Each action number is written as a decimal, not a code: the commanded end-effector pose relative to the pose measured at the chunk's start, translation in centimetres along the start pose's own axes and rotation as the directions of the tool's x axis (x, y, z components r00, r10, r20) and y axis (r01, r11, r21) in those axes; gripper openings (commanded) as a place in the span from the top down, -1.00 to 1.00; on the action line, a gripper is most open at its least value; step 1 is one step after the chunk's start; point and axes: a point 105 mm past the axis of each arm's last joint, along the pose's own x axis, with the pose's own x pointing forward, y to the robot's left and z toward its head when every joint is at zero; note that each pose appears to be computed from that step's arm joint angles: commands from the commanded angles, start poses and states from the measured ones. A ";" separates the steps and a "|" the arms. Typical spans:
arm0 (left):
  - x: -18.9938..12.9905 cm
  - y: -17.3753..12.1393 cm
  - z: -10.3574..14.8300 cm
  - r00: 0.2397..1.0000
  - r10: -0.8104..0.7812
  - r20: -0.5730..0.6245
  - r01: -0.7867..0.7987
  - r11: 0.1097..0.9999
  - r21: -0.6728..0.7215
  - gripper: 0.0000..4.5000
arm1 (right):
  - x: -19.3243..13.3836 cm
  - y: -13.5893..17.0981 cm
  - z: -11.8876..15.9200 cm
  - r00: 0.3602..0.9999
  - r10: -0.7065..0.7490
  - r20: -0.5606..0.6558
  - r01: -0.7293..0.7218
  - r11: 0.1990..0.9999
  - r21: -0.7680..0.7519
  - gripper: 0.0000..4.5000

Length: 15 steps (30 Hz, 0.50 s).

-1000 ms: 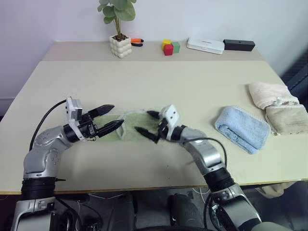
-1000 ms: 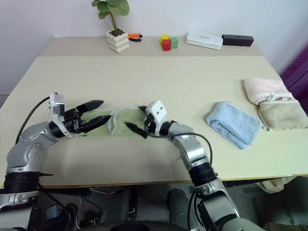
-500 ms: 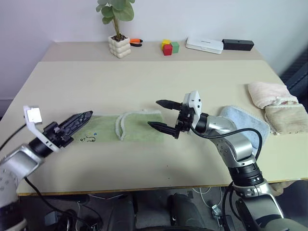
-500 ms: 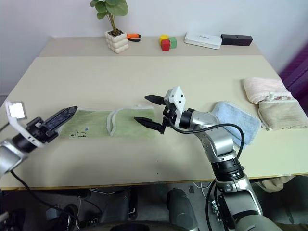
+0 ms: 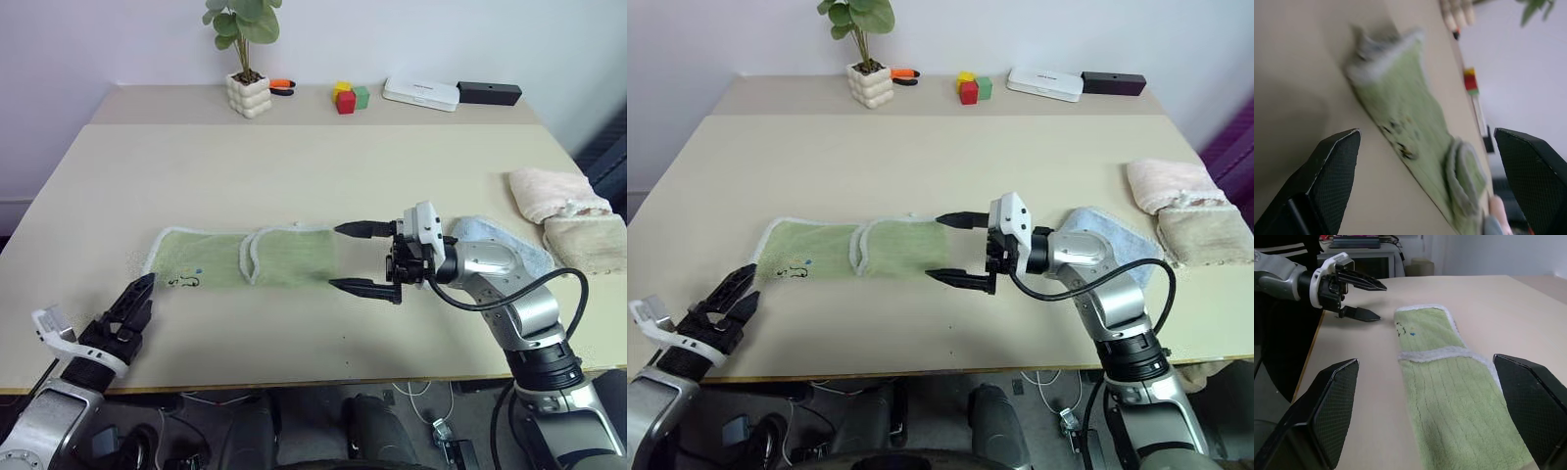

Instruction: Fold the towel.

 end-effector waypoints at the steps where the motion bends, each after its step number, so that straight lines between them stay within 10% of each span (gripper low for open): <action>1: 0.6 0.8 0.8 0.998 0.060 0.024 -0.060 0.998 0.015 -1.00 | 0.0 0.0 0.5 1.000 -0.009 0.018 0.009 1.000 -0.029 -0.99; 7: 2.5 0.9 -0.2 0.997 0.054 -0.052 -0.055 0.998 -0.015 -1.00 | 0.3 -0.1 0.6 0.999 -0.035 0.025 0.036 0.999 -0.033 -0.99; 15: 4.1 0.4 -1.0 0.990 0.039 -0.134 -0.044 0.999 -0.030 0.47 | 0.4 -0.2 0.6 0.998 -0.062 0.018 0.063 0.997 -0.054 -1.00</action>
